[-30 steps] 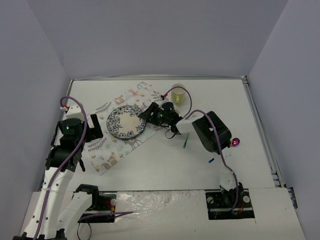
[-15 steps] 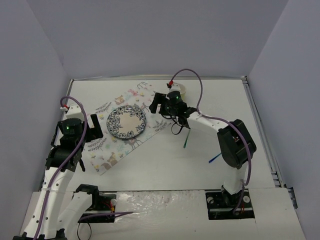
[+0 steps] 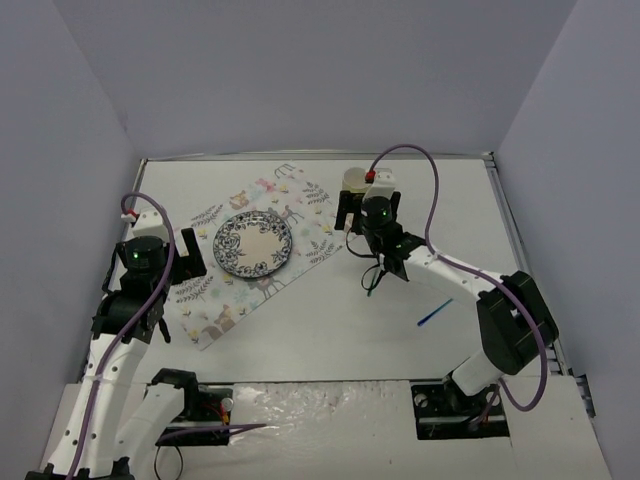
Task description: Set the dinner table for one person
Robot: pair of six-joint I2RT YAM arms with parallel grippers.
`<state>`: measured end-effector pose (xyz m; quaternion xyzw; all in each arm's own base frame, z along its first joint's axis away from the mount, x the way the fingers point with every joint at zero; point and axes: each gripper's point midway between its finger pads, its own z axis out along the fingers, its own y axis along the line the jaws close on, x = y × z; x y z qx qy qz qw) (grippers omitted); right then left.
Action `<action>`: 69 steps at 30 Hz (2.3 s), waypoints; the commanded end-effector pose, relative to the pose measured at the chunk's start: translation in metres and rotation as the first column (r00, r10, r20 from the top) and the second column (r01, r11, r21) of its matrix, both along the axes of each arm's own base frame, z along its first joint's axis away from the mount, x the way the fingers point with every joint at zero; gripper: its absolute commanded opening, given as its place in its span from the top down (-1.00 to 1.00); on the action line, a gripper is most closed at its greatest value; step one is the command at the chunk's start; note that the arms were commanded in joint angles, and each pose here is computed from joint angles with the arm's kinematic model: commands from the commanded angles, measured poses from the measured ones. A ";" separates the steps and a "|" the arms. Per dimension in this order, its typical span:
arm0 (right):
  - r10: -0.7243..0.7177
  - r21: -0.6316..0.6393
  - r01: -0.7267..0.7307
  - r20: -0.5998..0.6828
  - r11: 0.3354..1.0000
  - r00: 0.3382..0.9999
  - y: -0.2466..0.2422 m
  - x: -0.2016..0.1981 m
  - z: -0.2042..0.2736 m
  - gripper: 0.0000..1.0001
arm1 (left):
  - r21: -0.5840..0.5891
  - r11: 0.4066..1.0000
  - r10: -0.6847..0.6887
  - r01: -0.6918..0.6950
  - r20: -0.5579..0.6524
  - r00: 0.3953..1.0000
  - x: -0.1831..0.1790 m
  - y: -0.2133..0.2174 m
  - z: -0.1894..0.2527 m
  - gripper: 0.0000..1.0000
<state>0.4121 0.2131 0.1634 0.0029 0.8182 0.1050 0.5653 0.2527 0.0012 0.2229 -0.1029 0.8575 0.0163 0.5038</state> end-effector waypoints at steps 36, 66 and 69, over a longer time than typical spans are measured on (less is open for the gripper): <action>-0.096 0.056 0.088 0.146 0.994 0.985 -0.019 0.093 -0.007 -0.03 | -0.010 1.000 0.013 -0.013 0.063 0.998 0.008 0.001 0.015 -0.94; -0.127 0.004 0.128 0.139 0.992 0.982 -0.004 0.115 -0.020 0.32 | -0.012 1.000 0.009 -0.008 0.072 0.997 0.007 0.000 0.018 -0.94; -0.134 0.000 0.135 0.135 0.991 0.982 -0.005 0.118 -0.022 0.33 | -0.012 1.000 0.010 -0.009 0.075 0.997 0.007 0.001 0.019 -0.94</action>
